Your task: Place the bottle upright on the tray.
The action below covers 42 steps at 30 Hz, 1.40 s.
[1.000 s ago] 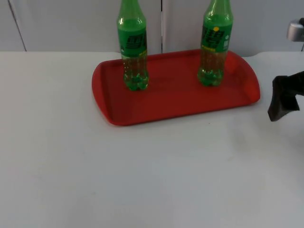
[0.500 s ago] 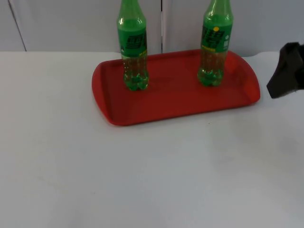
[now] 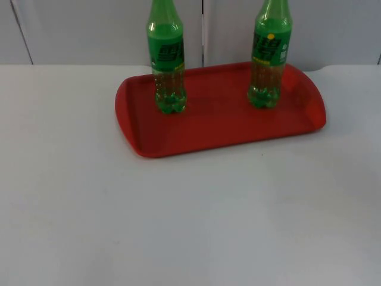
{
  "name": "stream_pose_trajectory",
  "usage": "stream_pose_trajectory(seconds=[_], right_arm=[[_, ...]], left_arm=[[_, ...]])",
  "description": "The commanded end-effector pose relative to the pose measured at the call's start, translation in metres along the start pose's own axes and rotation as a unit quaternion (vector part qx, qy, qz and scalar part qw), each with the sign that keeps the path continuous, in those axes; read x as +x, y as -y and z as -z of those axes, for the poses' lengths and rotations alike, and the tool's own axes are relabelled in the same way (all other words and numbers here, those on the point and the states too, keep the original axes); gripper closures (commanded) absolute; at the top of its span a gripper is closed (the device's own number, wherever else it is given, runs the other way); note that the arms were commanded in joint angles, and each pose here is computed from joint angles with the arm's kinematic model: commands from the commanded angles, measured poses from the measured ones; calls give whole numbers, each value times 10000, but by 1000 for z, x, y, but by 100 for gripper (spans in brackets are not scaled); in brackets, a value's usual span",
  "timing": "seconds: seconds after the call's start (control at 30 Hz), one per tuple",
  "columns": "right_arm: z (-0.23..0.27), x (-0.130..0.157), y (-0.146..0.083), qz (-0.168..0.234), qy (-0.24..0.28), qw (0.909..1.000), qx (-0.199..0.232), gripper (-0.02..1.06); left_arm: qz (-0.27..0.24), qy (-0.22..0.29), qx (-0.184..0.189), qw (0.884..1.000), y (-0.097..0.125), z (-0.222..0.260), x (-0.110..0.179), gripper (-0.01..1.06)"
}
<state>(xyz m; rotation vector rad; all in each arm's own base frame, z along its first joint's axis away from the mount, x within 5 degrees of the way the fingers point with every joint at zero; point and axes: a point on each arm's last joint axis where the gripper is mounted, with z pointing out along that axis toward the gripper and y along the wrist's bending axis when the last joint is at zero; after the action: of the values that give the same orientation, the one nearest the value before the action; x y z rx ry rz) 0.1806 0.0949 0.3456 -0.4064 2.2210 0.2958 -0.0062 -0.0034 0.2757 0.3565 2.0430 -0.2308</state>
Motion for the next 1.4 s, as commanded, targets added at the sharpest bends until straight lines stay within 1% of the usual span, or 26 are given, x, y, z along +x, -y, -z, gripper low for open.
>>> stream_pose_trajectory(seconds=[0.0, 0.03, 0.1, 0.2, 0.37, 0.5, 0.6, 0.63, 0.77, 0.8, 0.9, 0.97, 1.0, 1.13, 1.17, 1.33, 1.37], right_arm=[[19, 0, 1, 69, 277, 9996, 1, -1], [22, 0, 1, 80, 316, 9995, 1, -1], [43, 3, 2, 207, 594, 9980, -10, -1], [57, 6, 3, 205, 704, 9973, -14, -1], [79, 15, 6, 396, 771, 9962, 12, -1], [93, 24, 8, 470, 926, 9946, 27, -1], [104, 43, 10, 528, 1114, 9924, 20, -1], [104, 43, 10, 528, 1114, 9924, 20, -1], [112, 70, 14, 519, 1280, 9904, 9, -1], [112, 70, 14, 519, 1280, 9904, 9, -1], [117, 91, 17, 511, 1426, 9885, 0, -1], [122, 104, 19, 501, 1600, 9858, -11, -1], [122, 104, 19, 501, 1600, 9858, -11, -1], [136, 130, 22, 470, 1893, 9808, -21, -1], [136, 130, 22, 470, 1893, 9808, -21, -1], [152, 154, 26, 429, 2070, 9774, -17, -1], [152, 154, 26, 429, 2070, 9774, -17, -1]], left_arm=[[25, 12, -5, 10000, 0, -1, 1, 0], [25, 12, -5, 10000, 0, -1, 1, 0], [25, 12, -5, 10000, 0, -1, 1, 0], [25, 12, -5, 10000, 0, -1, 1, 0], [25, 12, -5, 10000, 0, -1, 1, 0], [25, 12, -5, 10000, 0, -1, 1, 0], [25, 12, -5, 10000, 0, -1, 1, 0], [25, 12, -5, 10000, 0, -1, 1, 0], [25, 12, -5, 10000, 0, -1, 1, 0], [25, 12, -5, 10000, 0, -1, 1, 0], [25, 12, -5, 10000, 0, -1, 1, 0], [25, 12, -5, 10000, 0, -1, 1, 0], [25, 12, -5, 10000, 0, -1, 1, 0], [25, 12, -5, 10000, 0, -1, 1, 0], [25, 12, -5, 10000, 0, -1, 1, 0], [25, 12, -5, 10000, 0, -1, 1, 0], [25, 12, -5, 10000, 0, -1, 1, 0]])
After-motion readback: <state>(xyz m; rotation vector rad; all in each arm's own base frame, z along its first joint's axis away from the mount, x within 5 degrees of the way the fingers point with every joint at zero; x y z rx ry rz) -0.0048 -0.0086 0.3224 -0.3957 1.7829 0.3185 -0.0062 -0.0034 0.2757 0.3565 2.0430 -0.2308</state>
